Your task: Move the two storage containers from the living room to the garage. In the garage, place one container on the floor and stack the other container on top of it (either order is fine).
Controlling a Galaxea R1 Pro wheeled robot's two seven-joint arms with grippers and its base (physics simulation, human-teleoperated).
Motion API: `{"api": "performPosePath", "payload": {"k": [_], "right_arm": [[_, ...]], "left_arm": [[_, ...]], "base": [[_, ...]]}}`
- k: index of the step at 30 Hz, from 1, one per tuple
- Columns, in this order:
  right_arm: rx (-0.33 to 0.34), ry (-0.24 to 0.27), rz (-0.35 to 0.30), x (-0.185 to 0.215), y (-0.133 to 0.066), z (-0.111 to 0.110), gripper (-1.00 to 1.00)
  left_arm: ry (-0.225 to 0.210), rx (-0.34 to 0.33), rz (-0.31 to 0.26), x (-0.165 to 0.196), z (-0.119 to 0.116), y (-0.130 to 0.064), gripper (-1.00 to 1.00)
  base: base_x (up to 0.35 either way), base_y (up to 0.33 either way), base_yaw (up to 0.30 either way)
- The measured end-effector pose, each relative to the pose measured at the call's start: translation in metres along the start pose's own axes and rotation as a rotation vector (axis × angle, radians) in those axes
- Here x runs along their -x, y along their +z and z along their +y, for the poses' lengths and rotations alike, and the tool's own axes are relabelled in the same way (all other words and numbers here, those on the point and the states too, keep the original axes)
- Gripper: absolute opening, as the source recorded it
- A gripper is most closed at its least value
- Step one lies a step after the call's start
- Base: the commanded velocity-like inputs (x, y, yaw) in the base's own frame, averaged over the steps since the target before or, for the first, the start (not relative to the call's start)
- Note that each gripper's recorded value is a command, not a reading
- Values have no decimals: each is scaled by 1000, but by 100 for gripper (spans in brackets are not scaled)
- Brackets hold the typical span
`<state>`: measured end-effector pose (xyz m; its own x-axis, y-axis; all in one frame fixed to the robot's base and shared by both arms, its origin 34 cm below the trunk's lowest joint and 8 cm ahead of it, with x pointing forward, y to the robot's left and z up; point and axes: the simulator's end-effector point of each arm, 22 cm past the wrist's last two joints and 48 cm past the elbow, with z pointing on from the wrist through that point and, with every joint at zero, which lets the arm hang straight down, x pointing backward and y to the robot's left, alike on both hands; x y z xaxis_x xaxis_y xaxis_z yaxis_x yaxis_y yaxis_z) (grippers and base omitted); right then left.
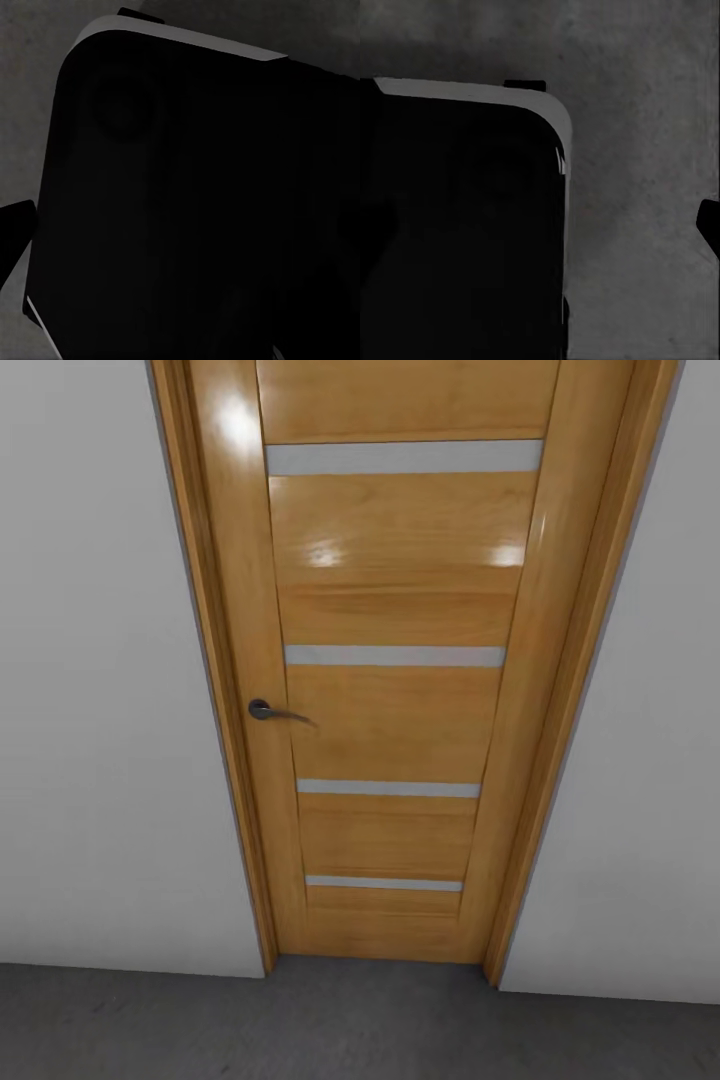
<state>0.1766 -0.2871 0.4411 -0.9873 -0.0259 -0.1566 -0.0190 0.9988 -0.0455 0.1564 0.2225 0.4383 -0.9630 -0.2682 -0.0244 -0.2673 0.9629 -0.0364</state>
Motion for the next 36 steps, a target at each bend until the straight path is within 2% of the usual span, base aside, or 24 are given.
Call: {"api": "performPosePath", "payload": {"k": [2,4,5,7,9,10,12,20,25,26,27,29,31,32,33,35,36], "right_arm": [[-27,-3,-40,22,1,-22,100],[-58,-6,-49,39,1,-47,100],[-68,-7,-42,43,1,-56,100],[-106,5,1,61,-2,-88,100],[-122,22,11,77,-6,-103,100],[-150,36,-8,108,-14,-128,100],[-164,42,-44,136,-19,-140,100],[-179,66,-174,246,-33,-155,100],[-174,72,-243,312,-45,-151,100],[-139,22,-286,356,-51,-111,100],[-94,-8,-366,417,-69,-67,100],[-77,-62,-385,433,-74,-36,100],[-45,-133,-434,467,-90,13,100],[-36,-149,-447,475,-95,25,100],[-18,-172,-472,491,-105,48,100],[1,-191,-493,505,-115,69,100],[18,-204,-508,516,-124,88,100]], "left_arm": [[0,0,0,0,0,0,100],[0,0,0,0,0,0,100],[0,0,0,0,0,0,100],[0,0,0,0,0,0,100],[0,0,0,0,0,0,100],[0,0,0,0,0,0,100],[0,-1,0,0,0,0,100],[0,-1,0,0,-1,0,100],[1,-1,0,0,-1,0,100],[2,-1,1,0,-1,0,100],[3,-1,0,0,-1,0,100],[3,-1,0,0,-1,0,100],[3,-1,0,0,-1,0,100],[3,-1,0,0,-1,0,100],[3,-1,0,0,-1,0,100],[3,-1,0,0,-1,0,100],[3,-1,0,0,-1,0,100]], "base": [[0,0,0],[0,0,0],[0,0,0],[0,0,0],[0,0,0],[0,0,0],[0,0,0],[0,0,0],[0,0,0],[0,0,0],[0,0,0],[0,0,0],[0,0,0],[0,0,0],[0,0,0],[0,0,0],[0,0,0]]}}
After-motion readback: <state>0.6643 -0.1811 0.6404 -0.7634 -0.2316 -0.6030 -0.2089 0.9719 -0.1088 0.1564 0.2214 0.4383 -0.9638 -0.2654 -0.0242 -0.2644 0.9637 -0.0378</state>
